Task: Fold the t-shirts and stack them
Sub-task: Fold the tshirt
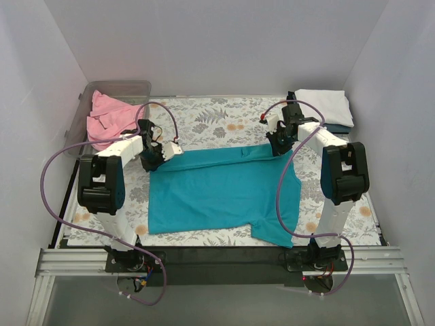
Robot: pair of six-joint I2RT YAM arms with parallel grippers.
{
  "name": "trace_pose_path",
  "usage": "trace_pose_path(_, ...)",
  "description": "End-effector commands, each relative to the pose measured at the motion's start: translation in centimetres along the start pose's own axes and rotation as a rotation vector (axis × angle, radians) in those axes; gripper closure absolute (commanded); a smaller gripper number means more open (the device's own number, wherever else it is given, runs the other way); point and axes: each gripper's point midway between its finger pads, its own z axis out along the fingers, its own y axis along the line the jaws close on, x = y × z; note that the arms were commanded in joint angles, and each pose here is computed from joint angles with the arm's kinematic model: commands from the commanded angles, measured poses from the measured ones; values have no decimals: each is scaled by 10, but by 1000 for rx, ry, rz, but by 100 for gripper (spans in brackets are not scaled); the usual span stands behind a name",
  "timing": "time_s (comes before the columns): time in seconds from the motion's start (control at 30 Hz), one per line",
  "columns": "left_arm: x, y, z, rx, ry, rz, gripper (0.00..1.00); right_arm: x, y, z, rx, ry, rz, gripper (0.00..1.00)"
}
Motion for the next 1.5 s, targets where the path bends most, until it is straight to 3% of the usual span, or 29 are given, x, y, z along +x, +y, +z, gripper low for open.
trace_pose_path(0.0, 4, -1, 2, 4, 7, 2, 100, 4, 1, 1, -17, 4, -13, 99)
trace_pose_path(0.33, -9, 11, -18, -29, -26, -13, 100, -21, -3, -23, 23, -72, -47, 99)
trace_pose_path(0.8, 6, 4, 3, -3, 20, -10, 98, 14, 10, -4, -28, 7, -24, 99)
trace_pose_path(0.83, 4, 2, 3, 10, 13, -12, 93, 17, 10, -1, -35, 16, -22, 95)
trace_pose_path(0.9, -8, 2, -11, 24, -27, -25, 86, 12, 12, -6, -47, -1, -31, 76)
trace_pose_path(0.97, -50, 12, -40, 21, -180, -20, 73, 4, 18, -16, -80, -26, -31, 61)
trace_pose_path(1.07, -114, 11, -80, 64, -386, -35, 62, -24, 15, -41, -84, -115, -28, 54)
trace_pose_path(1.2, -188, 9, -94, 94, -563, -71, 57, -42, 5, -54, -71, -149, 19, 54)
trace_pose_path(1.23, -201, 6, -88, 138, -588, -165, 56, -44, 3, -54, -74, -154, 49, 54)
trace_pose_path(1.3, -235, 2, -84, 184, -666, -193, 51, -46, -7, -49, -71, -149, 89, 55)
trace_pose_path(1.33, -248, 1, -72, 226, -664, -283, 50, -46, -11, -46, -70, -146, 115, 56)
trace_pose_path(1.47, -301, -10, -44, 328, -688, -420, 48, -45, -23, -33, -95, -116, 190, 58)
